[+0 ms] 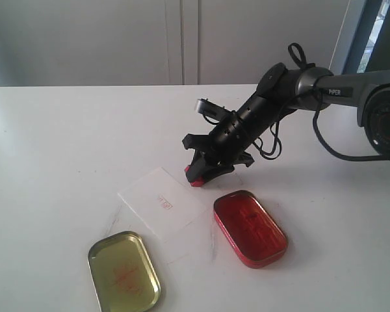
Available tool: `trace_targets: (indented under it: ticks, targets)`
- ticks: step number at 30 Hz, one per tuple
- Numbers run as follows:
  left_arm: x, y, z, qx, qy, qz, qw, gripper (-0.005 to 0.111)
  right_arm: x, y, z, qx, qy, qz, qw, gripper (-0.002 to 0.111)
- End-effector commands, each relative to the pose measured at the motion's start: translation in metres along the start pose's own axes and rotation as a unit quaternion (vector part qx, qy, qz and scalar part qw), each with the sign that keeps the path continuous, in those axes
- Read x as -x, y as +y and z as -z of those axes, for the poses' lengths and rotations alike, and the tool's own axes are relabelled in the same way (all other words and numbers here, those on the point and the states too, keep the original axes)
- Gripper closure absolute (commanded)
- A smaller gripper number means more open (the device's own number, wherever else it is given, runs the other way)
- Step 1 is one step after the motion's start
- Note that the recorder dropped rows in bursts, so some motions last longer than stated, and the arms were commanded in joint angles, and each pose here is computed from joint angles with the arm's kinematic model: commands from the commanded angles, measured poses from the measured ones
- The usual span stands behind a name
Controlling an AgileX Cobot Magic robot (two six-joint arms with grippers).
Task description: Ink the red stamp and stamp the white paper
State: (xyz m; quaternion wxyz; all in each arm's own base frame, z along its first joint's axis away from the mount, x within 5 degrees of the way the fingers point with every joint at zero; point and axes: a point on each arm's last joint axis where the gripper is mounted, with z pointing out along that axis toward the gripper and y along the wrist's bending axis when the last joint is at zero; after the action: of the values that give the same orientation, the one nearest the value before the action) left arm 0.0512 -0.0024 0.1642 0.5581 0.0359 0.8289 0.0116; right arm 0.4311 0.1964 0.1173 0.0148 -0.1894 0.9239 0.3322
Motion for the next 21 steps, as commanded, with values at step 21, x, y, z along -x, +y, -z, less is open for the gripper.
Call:
trace_targets:
  ticks: [21]
  targets:
    - [0.0,-0.001,0.0,-0.004,-0.002,0.005,1.0,0.107,0.002,-0.026,0.026,-0.018,-0.023,-0.042,0.999,0.061]
